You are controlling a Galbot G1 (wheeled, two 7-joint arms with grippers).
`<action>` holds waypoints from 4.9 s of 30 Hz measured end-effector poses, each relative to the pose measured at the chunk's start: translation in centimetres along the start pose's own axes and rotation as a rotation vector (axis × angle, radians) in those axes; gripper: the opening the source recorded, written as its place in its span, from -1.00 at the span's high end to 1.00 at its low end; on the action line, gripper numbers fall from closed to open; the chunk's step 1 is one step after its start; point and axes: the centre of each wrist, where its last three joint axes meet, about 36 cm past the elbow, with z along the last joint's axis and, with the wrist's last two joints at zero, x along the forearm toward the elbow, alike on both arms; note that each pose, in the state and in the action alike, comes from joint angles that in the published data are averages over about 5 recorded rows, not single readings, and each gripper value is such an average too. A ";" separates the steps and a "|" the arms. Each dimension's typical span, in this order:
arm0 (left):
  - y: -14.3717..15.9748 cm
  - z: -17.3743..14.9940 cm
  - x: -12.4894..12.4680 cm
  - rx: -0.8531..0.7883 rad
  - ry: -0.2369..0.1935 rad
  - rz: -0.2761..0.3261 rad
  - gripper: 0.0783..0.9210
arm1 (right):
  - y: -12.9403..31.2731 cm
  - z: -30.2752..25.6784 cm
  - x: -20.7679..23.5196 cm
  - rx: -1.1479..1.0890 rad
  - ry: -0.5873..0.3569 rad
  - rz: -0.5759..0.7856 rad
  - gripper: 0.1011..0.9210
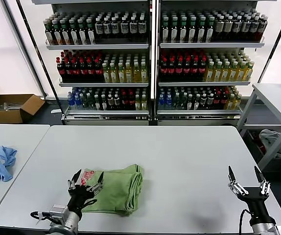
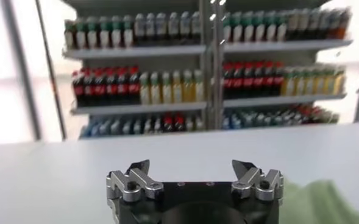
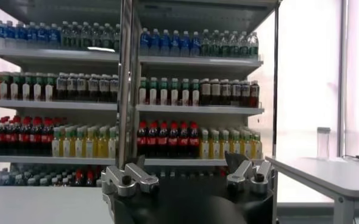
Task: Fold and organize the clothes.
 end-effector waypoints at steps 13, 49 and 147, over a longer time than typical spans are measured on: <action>2.6 4.0 -0.8 0.059 0.121 -0.073 -0.77 | 0.1 0.2 0.3 -0.013 0.016 0.000 -0.76; 5.4 0.0 -0.9 0.117 0.020 -0.048 0.86 | 1.2 -0.8 -0.8 -0.047 0.003 -0.008 -0.76; 0.2 -5.3 0.9 -0.368 -0.191 -0.067 -0.77 | 26.4 1.1 -12.9 -0.254 0.445 -0.472 -0.76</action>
